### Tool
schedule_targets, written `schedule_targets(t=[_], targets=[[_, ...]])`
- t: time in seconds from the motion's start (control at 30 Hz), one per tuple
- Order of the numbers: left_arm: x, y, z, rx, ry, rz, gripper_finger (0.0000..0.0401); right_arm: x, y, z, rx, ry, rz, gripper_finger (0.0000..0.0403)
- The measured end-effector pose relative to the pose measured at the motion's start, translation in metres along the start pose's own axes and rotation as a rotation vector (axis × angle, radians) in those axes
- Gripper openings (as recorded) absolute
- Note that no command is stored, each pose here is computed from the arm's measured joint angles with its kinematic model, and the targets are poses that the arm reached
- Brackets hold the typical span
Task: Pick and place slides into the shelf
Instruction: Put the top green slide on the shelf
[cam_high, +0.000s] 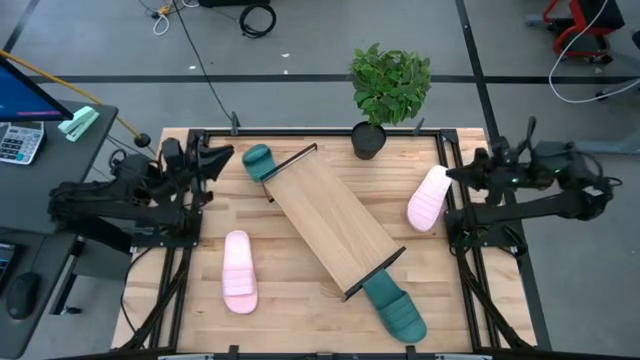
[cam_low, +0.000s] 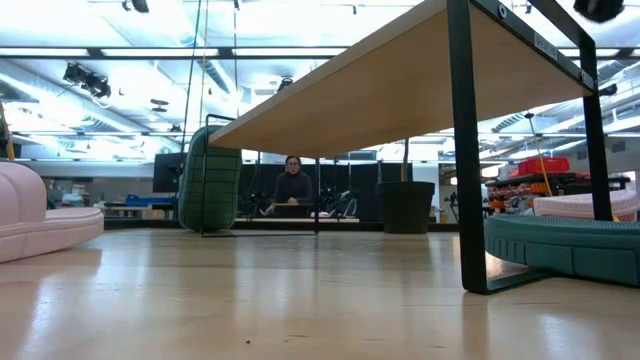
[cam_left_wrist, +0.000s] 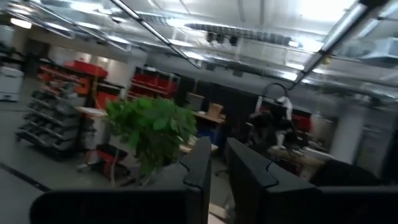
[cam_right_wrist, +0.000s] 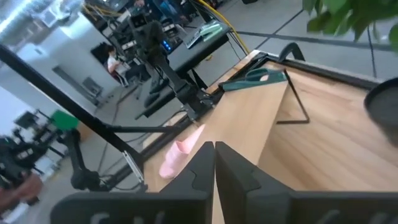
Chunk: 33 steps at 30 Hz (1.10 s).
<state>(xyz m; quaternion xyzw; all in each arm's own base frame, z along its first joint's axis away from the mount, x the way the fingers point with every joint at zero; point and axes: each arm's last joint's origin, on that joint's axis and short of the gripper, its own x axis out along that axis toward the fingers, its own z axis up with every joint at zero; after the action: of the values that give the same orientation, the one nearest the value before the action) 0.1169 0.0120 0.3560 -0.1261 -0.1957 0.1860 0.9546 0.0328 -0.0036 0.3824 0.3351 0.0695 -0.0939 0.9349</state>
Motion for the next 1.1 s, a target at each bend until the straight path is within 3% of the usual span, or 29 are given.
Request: schedule_targets(t=[0.23,0.57,0.9,1.1], targets=[[0.024,-0.011,0.012,0.062,0.027,0.063,0.0059,-0.008,0.013,0.016,-0.07,0.065,-0.032,0.0016],[0.049,-0.025,0.035,0.064,0.174,0.145,0.0076,0.002,0.009,0.009,-0.153,0.293,-0.179,0.0033],[0.063,-0.039,0.078,0.103,0.137,0.152,0.0096,0.021,0.015,0.01,-0.176,0.361,-0.187,0.0036],[0.063,-0.04,0.083,0.172,0.133,0.146,0.0098,0.017,0.035,0.036,-0.226,0.291,-0.159,0.0043]])
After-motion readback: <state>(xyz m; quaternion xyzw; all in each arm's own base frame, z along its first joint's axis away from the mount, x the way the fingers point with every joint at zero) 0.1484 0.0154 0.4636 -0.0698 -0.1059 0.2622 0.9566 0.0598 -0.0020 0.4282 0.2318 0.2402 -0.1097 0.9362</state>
